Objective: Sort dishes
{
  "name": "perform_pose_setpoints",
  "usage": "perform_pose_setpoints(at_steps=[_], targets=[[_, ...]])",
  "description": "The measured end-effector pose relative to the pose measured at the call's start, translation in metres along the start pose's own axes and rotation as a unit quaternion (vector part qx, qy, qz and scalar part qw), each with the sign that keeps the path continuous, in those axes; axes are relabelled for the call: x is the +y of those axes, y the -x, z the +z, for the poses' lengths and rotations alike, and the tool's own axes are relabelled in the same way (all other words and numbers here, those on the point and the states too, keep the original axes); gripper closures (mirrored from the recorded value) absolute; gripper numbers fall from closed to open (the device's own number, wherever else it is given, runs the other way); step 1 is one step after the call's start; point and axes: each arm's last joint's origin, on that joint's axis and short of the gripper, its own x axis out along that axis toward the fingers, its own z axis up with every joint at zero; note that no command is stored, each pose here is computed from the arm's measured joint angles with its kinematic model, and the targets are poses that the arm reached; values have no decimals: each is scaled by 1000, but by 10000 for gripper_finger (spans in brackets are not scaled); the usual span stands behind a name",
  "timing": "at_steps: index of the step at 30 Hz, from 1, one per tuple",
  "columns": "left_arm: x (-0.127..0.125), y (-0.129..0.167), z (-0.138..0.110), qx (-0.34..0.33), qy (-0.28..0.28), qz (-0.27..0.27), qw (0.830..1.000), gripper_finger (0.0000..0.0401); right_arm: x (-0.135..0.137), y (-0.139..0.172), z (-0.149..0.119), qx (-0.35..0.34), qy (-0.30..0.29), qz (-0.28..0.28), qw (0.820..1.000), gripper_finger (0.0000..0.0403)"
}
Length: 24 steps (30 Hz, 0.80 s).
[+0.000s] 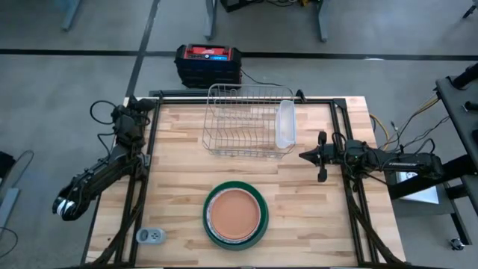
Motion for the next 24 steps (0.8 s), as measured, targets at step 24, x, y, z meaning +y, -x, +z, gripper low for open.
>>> perform_pose_setpoints(at_steps=[24], targets=[[-16,9,18,-8,-30,-148,989,401,-1,0,7,-35,-39,-2,999,403]])
